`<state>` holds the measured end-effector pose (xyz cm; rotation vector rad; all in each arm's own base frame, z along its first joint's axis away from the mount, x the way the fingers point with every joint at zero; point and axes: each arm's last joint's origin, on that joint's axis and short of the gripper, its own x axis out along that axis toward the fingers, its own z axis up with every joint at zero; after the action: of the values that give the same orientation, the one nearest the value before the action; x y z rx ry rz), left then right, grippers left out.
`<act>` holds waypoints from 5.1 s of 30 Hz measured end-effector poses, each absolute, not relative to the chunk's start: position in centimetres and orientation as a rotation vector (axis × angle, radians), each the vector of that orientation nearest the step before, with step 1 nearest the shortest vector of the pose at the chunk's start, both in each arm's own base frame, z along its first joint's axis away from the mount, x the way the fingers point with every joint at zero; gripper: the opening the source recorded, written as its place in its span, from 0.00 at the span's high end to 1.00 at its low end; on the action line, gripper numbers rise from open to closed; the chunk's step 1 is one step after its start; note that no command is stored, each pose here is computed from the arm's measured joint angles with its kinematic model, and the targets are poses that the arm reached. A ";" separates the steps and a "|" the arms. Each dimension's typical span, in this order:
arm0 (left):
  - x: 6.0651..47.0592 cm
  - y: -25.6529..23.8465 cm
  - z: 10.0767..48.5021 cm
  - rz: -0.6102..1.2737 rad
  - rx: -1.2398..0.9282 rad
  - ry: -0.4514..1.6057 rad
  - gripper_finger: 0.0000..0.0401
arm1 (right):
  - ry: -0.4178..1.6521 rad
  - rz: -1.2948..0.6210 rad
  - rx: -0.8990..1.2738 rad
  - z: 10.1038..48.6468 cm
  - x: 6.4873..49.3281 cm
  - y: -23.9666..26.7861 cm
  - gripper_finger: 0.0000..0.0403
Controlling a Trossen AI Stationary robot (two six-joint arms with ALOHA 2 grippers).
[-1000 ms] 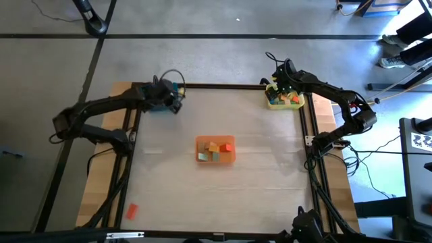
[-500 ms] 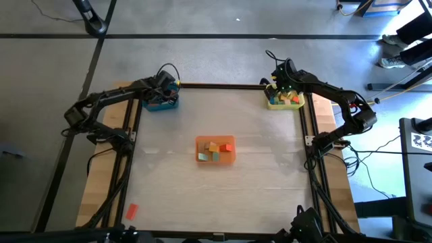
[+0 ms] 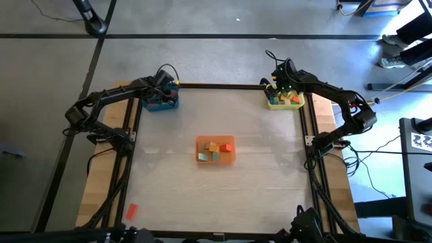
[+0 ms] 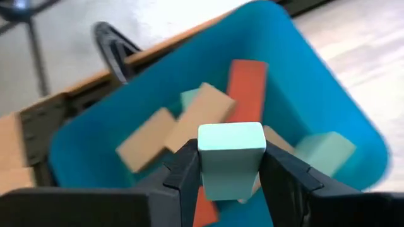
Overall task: Sort blocks by size
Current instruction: Put the blue rectangular block into the blue bin, then put the orange rectangular block into the blue bin
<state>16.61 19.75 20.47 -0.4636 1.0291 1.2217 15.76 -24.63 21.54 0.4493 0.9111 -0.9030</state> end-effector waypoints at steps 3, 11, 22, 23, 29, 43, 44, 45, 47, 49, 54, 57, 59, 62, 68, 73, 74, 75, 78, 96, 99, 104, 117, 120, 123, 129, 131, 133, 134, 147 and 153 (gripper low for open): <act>16.7 19.8 20.4 1.157 -0.498 1.020 0.64 | 0.911 -0.903 0.449 21.5 15.8 -24.6 0.25; 16.0 20.1 20.8 1.141 -0.535 1.037 0.44 | 0.912 -0.877 0.462 21.5 15.8 -24.5 0.25; 18.0 15.5 26.5 0.956 -0.363 0.847 0.45 | 0.935 -0.864 0.456 21.4 15.7 -24.4 0.25; 18.3 14.7 27.0 0.908 -0.339 0.837 0.45 | 0.940 -0.861 0.453 21.4 15.7 -24.4 0.25; 20.4 9.3 28.3 0.597 -0.204 0.809 0.44 | 0.941 -0.854 0.433 21.4 15.7 -24.5 0.25; 22.0 -2.0 25.7 0.275 -0.200 1.057 0.44 | 0.939 -0.854 0.431 21.4 15.7 -24.5 0.25; 21.8 -2.5 25.5 0.283 -0.225 1.082 0.44 | 0.939 -0.854 0.431 21.4 15.7 -24.5 0.25; 21.7 -3.1 25.3 0.291 -0.247 1.103 0.44 | 0.939 -0.854 0.431 21.4 15.7 -24.5 0.25; 21.3 -4.2 25.0 0.294 -0.300 1.146 0.44 | 0.939 -0.854 0.431 21.4 15.7 -24.5 0.25; 21.1 -5.3 24.6 0.298 -0.355 1.188 0.44 | 0.939 -0.854 0.431 21.4 15.7 -24.5 0.25; 20.6 -7.6 23.6 0.340 -0.520 1.292 0.44 | 0.942 -0.853 0.433 21.4 15.7 -24.4 0.25; 20.5 -8.9 22.9 0.373 -0.626 1.378 0.44 | 0.946 -0.852 0.435 21.4 15.7 -24.4 0.25; 20.4 -9.9 22.3 0.398 -0.693 1.438 0.44 | 0.946 -0.852 0.435 21.4 15.7 -24.4 0.25; 20.1 -11.2 21.6 0.436 -0.783 1.531 0.44 | 0.947 -0.852 0.436 21.4 15.7 -24.4 0.25; 19.4 -13.7 20.1 0.575 -0.926 1.692 0.44 | 0.946 -0.852 0.437 21.4 15.7 -24.4 0.25; 18.9 -15.6 19.2 0.655 -0.984 1.775 0.44 | 0.946 -0.852 0.438 21.4 15.7 -24.4 0.25; 18.8 -15.9 19.0 0.673 -0.996 1.788 0.44 | 0.946 -0.853 0.438 21.4 15.7 -24.4 0.25; 18.7 -16.2 18.9 0.688 -1.009 1.794 0.44 | 0.946 -0.852 0.438 21.4 15.7 -24.4 0.25; 18.5 -17.2 18.4 0.730 -1.058 1.801 0.44 | 0.945 -0.853 0.438 21.4 15.7 -24.4 0.25; 16.2 -21.4 14.9 0.832 -1.022 1.924 0.44 | 0.947 -0.853 0.439 21.4 15.7 -24.4 0.25; 15.7 -21.7 14.2 0.811 -1.052 1.926 0.44 | 0.945 -0.854 0.442 21.4 15.7 -24.4 0.25; 15.1 -21.7 13.2 0.824 -1.081 1.917 0.44 | 0.942 -0.856 0.443 21.4 15.7 -24.4 0.25; 15.0 -21.0 12.3 0.814 -1.112 1.922 0.44 | 0.938 -0.857 0.442 21.4 15.7 -24.4 0.25; 15.1 -21.0 12.2 0.784 -1.105 1.923 0.44 | 0.937 -0.857 0.442 21.4 15.7 -24.4 0.25; 15.0 -21.1 12.2 0.754 -1.090 1.925 0.45 | 0.936 -0.858 0.441 21.4 15.7 -24.4 0.25; 14.9 -21.2 12.2 0.721 -1.069 1.930 0.55 | 0.936 -0.858 0.441 21.4 15.7 -24.4 0.25; 14.9 -21.2 12.2 0.696 -1.053 1.934 0.61 | 0.936 -0.858 0.441 21.4 15.7 -24.4 0.25; 14.9 -21.2 12.2 0.668 -1.033 1.936 0.68 | 0.936 -0.858 0.441 21.4 15.7 -24.4 0.25; 14.8 -21.2 12.2 0.657 -1.025 1.938 0.70 | 0.936 -0.858 0.441 21.4 15.7 -24.4 0.25; 15.2 -20.8 12.4 0.533 -0.978 1.943 0.89 | 0.935 -0.858 0.440 21.4 15.7 -24.5 0.25; 16.7 -19.8 13.9 0.424 -1.020 1.902 0.89 | 0.935 -0.858 0.440 21.4 15.7 -24.5 0.25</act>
<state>16.75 -19.78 13.89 -1.0198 1.9019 0.4243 15.74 -24.45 21.42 0.4404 0.9349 -0.8575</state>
